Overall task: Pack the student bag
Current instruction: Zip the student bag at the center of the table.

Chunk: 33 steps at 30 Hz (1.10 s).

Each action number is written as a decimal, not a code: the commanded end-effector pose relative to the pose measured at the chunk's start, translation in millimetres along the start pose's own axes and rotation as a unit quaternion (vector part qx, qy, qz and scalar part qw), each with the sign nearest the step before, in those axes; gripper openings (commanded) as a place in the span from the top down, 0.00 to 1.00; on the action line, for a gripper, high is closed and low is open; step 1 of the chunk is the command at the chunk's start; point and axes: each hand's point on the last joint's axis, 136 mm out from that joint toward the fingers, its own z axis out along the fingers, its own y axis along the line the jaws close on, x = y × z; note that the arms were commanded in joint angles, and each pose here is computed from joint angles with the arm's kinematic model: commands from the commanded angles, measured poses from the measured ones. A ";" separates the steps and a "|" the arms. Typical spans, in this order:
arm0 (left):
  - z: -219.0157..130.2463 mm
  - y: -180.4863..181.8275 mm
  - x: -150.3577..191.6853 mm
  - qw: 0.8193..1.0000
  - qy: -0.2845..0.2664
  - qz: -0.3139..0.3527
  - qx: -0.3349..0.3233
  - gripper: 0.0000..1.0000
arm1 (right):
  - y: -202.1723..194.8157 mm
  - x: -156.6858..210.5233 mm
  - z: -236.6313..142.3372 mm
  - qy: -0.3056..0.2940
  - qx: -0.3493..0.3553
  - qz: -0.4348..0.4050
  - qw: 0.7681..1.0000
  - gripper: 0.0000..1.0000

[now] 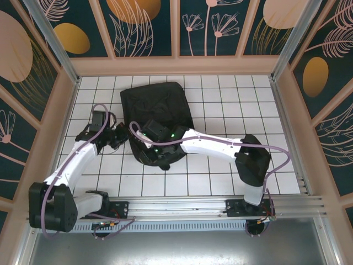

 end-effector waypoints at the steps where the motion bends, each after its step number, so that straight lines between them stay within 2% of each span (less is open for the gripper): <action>1: -9.0 -36.8 -42.4 0.996 -0.068 0.030 0.039 1.00 | 28.3 -28.6 18.3 -0.016 -0.046 -0.026 0.998 0.71; 5: -3.8 -52.8 -54.5 0.995 -0.069 0.042 0.058 1.00 | 45.2 -62.0 50.2 -0.021 -0.073 -0.036 0.996 0.71; 8: 2.4 -55.3 -62.0 0.995 -0.073 0.052 0.054 1.00 | 68.5 -90.2 56.5 -0.041 -0.122 -0.044 0.991 0.71; 10: 8.1 -52.3 -65.1 0.995 -0.071 0.055 0.043 1.00 | 82.3 -109.5 44.0 -0.071 -0.145 -0.054 0.985 0.70; 13: 15.7 -40.8 -66.1 0.996 -0.066 0.054 0.014 0.90 | 85.4 -128.4 12.0 -0.129 -0.150 -0.060 0.978 0.66; 15: 8.0 -45.1 -76.1 0.994 -0.086 0.060 0.005 0.82 | 76.7 -128.7 -6.8 -0.154 -0.146 -0.059 0.975 0.61; 17: 1.6 -41.6 -81.2 0.993 -0.101 0.061 -0.012 0.68 | 59.2 -128.0 -24.2 -0.177 -0.119 -0.046 0.976 0.54; 19: -4.8 -41.7 -83.2 0.992 -0.108 0.060 -0.019 0.61 | 42.2 -119.6 -31.2 -0.180 -0.097 -0.036 0.978 0.46; 21: -9.7 -42.0 -81.4 0.992 -0.110 0.055 -0.019 0.57 | 27.0 -112.0 -36.7 -0.183 -0.078 -0.023 0.980 0.44; 23: -14.5 -40.1 -77.2 0.992 -0.110 0.052 -0.018 0.56 | 16.8 -101.0 -39.7 -0.177 -0.069 -0.016 0.982 0.40; 28: -15.2 -24.6 -52.0 0.996 -0.079 0.045 -0.022 0.55 | 1.0 -84.5 -51.6 -0.186 -0.045 -0.003 0.981 0.39; 31: -20.6 -16.1 -38.4 0.997 -0.070 0.036 -0.023 0.55 | -7.3 -79.4 -57.5 -0.192 -0.050 0.018 0.980 0.41; 33: -24.6 -10.8 -29.7 0.997 -0.067 0.030 -0.023 0.56 | -13.5 -75.4 -50.7 -0.169 -0.052 0.035 0.984 0.48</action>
